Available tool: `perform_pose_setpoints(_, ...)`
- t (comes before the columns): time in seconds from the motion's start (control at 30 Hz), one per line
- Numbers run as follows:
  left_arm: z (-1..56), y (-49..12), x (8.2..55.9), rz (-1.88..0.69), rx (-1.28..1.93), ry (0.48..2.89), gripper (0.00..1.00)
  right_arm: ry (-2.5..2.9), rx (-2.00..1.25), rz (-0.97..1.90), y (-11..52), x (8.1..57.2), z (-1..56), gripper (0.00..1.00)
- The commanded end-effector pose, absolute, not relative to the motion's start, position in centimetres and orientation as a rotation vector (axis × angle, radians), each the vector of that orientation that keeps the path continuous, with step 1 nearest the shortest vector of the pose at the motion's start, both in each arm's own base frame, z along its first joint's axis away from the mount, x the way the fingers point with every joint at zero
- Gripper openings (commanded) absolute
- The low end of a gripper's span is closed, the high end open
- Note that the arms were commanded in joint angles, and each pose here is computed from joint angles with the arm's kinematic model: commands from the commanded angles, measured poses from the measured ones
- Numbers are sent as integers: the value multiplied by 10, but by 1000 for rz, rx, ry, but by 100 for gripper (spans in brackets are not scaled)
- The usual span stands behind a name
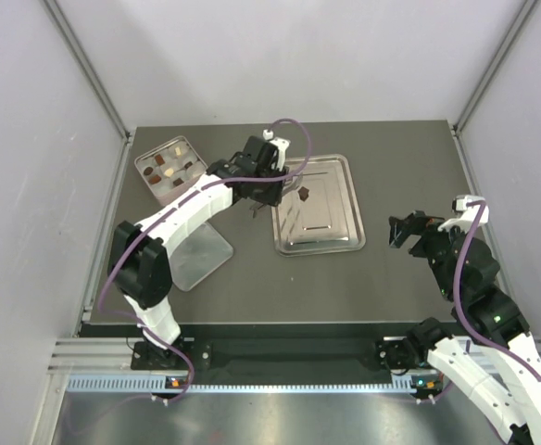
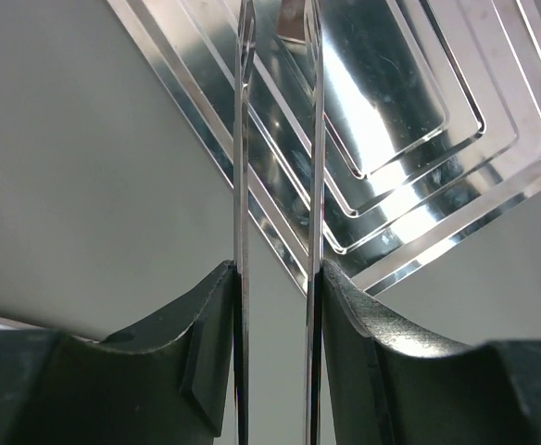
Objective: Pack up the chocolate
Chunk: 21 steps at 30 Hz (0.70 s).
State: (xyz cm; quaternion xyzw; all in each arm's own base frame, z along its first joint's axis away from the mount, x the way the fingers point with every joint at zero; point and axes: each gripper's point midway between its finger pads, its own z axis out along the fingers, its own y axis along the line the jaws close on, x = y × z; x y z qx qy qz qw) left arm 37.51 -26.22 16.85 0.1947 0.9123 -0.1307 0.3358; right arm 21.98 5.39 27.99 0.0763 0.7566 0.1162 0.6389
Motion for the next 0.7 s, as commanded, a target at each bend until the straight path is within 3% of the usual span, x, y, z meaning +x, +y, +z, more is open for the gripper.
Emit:
perform_pose_setpoints(0.0,185,-277,381,-408,556,2287,45,1668,199,259,48,220,300,100)
perform_pose_setpoints(0.67,137,-291,398,-296,636,2313,49,1676,203,239,46,221,294,100)
